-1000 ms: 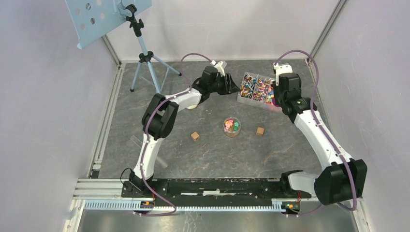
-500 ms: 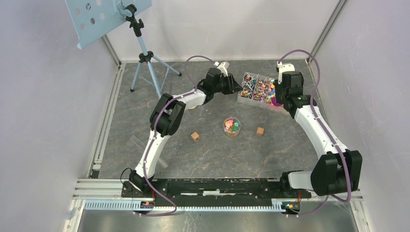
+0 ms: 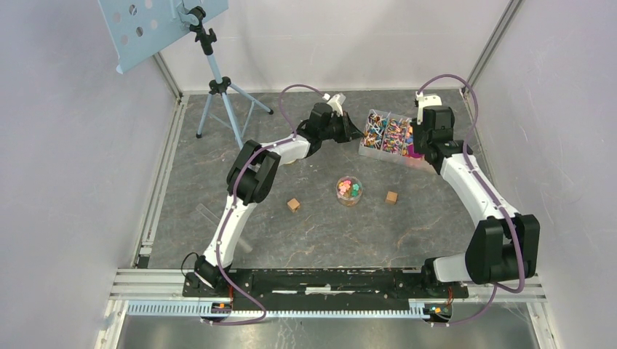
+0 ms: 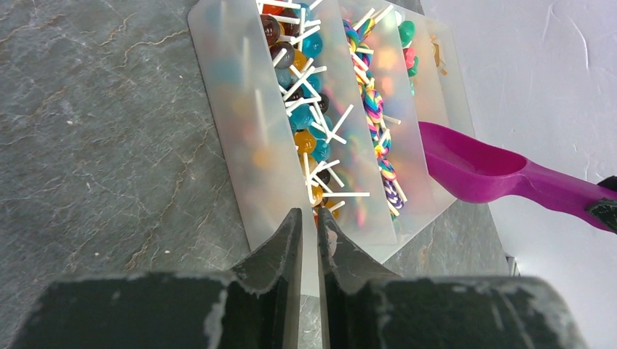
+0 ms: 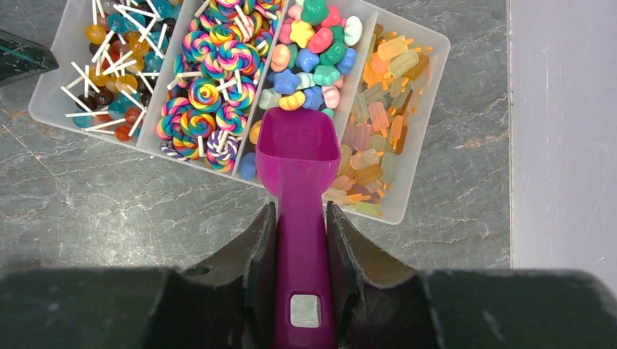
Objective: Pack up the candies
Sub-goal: Scoop the fake candies from the storage box.
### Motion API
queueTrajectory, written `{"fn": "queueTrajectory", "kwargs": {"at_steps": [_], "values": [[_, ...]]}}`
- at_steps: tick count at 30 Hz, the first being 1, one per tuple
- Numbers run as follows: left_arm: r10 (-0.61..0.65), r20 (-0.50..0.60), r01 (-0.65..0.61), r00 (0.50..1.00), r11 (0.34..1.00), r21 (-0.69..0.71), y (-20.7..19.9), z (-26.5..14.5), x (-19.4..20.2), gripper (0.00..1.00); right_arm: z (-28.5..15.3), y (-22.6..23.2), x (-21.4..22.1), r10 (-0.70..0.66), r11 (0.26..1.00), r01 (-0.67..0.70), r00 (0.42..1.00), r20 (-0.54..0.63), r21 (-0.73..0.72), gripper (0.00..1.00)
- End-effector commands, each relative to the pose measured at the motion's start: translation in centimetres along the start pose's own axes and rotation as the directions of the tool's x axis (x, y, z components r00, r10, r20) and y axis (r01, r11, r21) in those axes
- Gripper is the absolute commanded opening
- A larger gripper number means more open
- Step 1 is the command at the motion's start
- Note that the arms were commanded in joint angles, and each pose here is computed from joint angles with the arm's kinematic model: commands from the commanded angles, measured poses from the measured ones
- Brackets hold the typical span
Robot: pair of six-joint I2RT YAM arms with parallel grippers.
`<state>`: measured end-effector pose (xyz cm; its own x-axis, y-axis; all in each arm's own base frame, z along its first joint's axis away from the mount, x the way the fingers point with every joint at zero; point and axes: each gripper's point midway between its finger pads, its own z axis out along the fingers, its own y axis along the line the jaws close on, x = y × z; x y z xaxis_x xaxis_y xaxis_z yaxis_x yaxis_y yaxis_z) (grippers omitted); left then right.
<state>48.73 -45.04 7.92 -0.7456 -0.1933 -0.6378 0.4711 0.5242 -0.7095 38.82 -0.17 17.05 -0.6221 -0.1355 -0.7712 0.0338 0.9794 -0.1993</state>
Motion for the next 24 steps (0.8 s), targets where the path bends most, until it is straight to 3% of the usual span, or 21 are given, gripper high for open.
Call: {"fn": "queueTrajectory", "kwargs": {"at_steps": [1, 24], "values": [[0.014, 0.003, -0.014, 1.0, 0.993, 0.117, -3.4, 0.5, 0.0, 0.17, 0.6, 0.3, -0.5, 0.02, 1.0, -0.019, 0.999, 0.025, -0.015, 0.0], [0.032, -0.011, -0.03, 0.999, 0.99, 0.138, -4.2, 0.2, 0.7, 0.14, 2.1, 1.3, 5.7, 0.038, 0.999, -0.035, 0.994, 0.099, -0.026, 0.0]]}}
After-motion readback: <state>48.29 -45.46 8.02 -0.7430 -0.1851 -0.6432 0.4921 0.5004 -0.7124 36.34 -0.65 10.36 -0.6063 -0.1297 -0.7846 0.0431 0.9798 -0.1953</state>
